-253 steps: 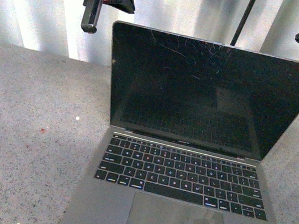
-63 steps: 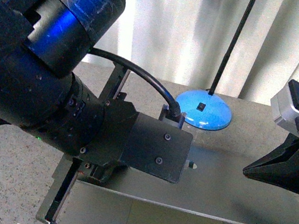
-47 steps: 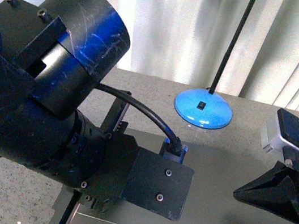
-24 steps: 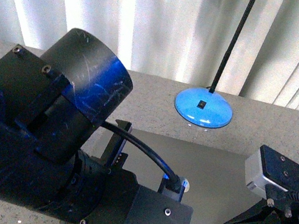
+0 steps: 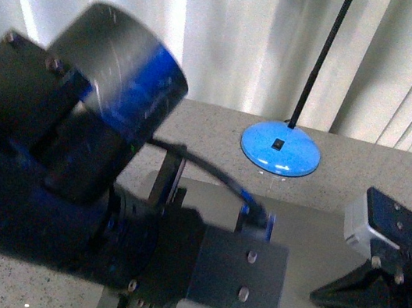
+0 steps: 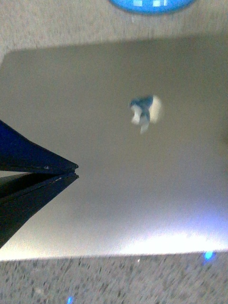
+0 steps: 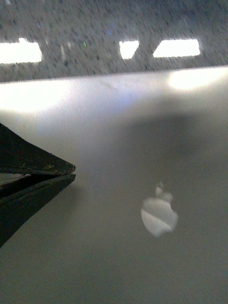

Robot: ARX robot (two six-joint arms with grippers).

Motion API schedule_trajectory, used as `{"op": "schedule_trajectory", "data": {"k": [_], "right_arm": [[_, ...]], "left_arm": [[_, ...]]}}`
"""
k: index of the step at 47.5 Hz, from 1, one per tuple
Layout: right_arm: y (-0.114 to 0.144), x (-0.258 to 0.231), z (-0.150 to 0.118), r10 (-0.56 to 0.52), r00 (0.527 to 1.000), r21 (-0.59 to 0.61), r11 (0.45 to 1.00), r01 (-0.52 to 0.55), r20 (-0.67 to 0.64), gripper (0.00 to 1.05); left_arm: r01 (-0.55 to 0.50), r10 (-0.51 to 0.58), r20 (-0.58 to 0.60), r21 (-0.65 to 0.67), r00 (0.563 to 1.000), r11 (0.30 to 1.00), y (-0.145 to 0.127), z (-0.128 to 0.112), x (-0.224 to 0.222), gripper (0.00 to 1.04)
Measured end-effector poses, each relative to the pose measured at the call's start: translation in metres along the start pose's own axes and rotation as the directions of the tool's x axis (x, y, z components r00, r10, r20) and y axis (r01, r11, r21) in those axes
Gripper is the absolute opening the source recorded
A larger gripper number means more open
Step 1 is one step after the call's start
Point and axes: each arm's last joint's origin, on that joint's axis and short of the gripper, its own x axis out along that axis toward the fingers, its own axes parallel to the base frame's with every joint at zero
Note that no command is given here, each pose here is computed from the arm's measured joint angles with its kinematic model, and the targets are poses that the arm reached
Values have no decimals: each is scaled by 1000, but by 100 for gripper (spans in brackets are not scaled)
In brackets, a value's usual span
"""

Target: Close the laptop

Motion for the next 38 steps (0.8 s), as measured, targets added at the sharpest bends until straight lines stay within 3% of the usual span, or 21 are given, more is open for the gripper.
{"op": "schedule_trajectory", "data": {"k": [9,15,20,26,30,36,37,38], "right_arm": [[-19,-19,16,-254,961,-51,964,261,110,3],[-26,-35,27,-425,891,-11,902,432,160,3],[-27,-59,41,-586,783,71,807,586,210,3],[-13,-93,55,-717,650,219,697,683,253,3],[2,-109,60,-764,590,288,645,708,262,3],[17,-122,66,-805,530,344,593,728,267,3],[20,-123,68,-828,498,374,561,739,256,3],[27,-123,72,-876,418,423,482,767,238,3]], "left_arm": [[-191,200,71,-123,977,974,41,2,-40,4],[-295,321,87,-224,943,929,60,-6,-69,4],[-373,426,92,-343,900,862,72,-16,-101,4],[-447,566,75,-533,821,718,69,-30,-150,4],[-448,606,58,-618,794,646,55,-36,-169,4],[-435,614,33,-675,789,595,40,-43,-176,4],[-449,633,7,-699,774,557,37,-43,-177,4],[-524,701,-81,-726,708,445,33,-44,-178,4]]}}
